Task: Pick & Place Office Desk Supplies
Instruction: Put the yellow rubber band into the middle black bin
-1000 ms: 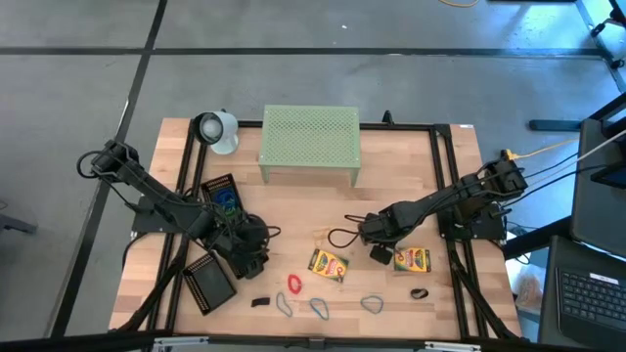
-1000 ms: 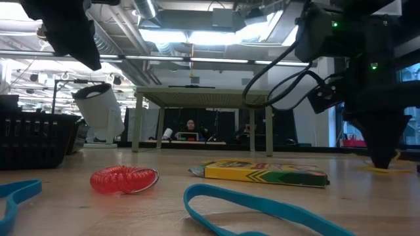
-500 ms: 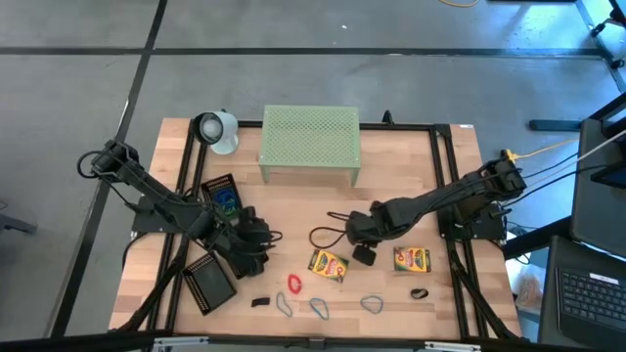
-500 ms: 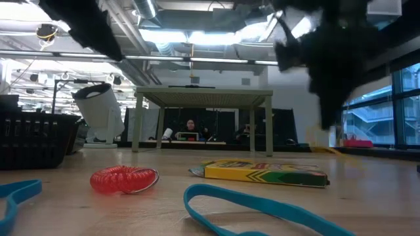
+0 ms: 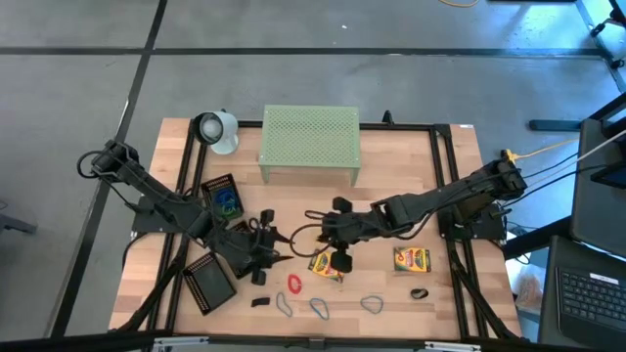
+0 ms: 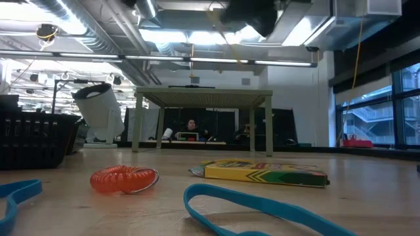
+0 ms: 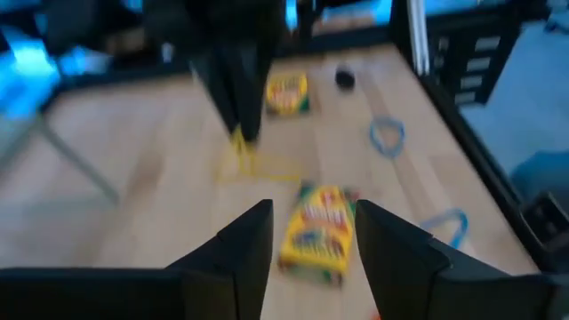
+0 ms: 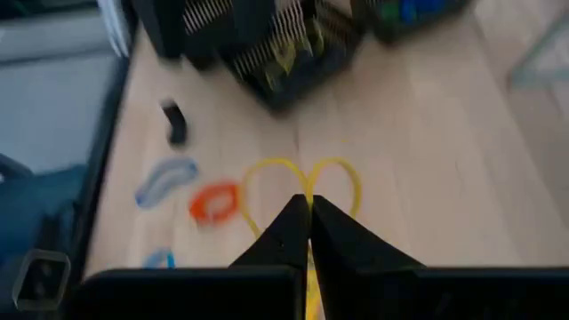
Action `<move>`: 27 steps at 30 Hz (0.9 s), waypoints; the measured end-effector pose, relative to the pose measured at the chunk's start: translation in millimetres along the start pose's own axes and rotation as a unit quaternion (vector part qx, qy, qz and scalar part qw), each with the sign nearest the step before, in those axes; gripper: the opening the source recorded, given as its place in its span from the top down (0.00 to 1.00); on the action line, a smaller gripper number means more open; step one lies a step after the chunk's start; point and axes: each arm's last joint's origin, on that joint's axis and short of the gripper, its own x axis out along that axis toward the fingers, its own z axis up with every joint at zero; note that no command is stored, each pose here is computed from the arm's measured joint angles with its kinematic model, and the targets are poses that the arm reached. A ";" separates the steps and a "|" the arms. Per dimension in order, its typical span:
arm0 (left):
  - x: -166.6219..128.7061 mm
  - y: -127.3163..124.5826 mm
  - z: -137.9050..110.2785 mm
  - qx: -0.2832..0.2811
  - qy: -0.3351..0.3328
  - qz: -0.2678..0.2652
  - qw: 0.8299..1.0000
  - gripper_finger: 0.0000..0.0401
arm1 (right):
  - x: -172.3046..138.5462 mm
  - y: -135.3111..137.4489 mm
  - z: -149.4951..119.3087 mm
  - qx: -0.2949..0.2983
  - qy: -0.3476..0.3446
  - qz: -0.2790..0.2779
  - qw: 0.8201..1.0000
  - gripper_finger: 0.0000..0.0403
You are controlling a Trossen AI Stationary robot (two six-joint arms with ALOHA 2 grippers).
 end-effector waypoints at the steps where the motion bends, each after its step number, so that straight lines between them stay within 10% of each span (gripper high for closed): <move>1: 0.3 0.5 3.3 0.009 -0.015 0.002 1.000 0.61 | -0.1 1.2 3.5 -0.007 -0.018 0.006 1.000 0.98; 27: 6.8 14.9 15.7 0.003 -0.063 0.020 0.998 0.51 | -3.7 9.1 23.4 -0.108 -0.125 0.030 0.986 0.98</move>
